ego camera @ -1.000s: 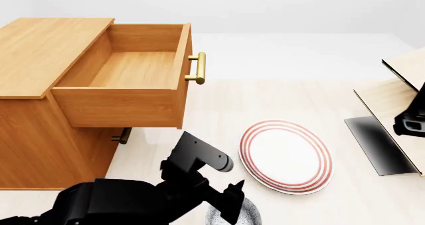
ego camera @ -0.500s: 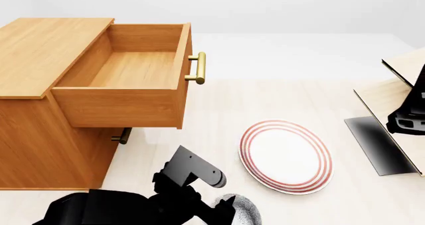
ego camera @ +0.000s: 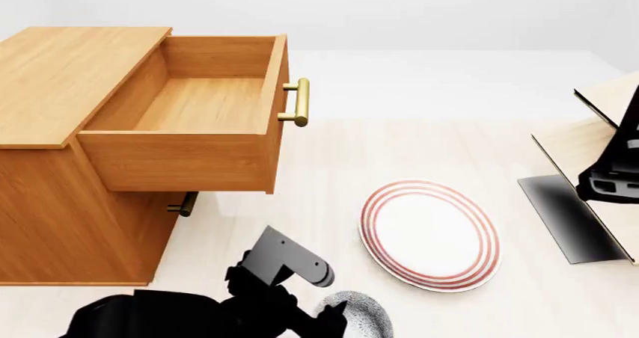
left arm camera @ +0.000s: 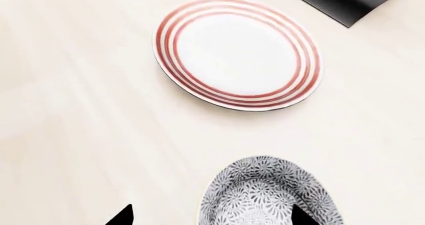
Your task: Open the top drawer of the cabinet and put the bowl in it.
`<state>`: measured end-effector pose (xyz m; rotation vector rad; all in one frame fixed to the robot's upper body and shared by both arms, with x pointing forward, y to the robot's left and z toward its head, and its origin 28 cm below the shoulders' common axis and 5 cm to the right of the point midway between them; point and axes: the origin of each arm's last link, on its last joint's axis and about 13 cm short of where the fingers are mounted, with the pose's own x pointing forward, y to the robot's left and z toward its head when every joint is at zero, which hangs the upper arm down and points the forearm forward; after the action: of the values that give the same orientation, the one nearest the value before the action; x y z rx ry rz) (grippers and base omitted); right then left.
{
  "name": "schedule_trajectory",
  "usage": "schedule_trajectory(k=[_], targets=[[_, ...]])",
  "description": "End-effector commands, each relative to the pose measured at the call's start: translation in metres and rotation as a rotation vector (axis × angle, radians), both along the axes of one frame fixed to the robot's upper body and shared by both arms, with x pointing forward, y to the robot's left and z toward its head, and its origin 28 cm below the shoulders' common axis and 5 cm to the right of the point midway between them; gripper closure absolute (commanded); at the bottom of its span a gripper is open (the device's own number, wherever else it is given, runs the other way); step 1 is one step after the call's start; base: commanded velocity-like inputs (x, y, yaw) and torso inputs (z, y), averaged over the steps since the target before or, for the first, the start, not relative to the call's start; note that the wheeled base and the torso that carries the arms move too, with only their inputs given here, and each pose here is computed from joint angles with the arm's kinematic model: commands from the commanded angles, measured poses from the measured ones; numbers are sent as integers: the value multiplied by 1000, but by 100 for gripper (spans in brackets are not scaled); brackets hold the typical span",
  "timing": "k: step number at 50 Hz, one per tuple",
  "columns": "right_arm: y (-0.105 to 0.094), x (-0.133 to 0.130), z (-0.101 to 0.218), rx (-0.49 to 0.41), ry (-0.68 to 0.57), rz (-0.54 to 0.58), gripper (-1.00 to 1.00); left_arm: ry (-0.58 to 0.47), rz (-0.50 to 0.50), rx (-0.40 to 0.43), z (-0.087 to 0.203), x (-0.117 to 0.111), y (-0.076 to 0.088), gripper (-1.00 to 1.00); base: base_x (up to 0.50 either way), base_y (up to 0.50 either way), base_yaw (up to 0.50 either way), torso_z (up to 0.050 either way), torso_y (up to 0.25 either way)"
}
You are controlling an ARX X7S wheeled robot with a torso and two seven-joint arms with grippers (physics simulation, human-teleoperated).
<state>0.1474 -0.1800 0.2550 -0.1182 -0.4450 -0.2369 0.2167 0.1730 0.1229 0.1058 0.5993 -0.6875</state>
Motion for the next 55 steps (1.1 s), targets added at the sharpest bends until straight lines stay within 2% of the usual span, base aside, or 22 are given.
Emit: schedule_trajectory(k=[1,55], targets=[[0,0,-1,0,3,-1,-100,20,1,9,-8,2,0,-100,0,0,0,0,0],[-1,1,-5,0,8,-6,-100,103,-21,33,-37,7,-11,-100,0,0,0,0,0]])
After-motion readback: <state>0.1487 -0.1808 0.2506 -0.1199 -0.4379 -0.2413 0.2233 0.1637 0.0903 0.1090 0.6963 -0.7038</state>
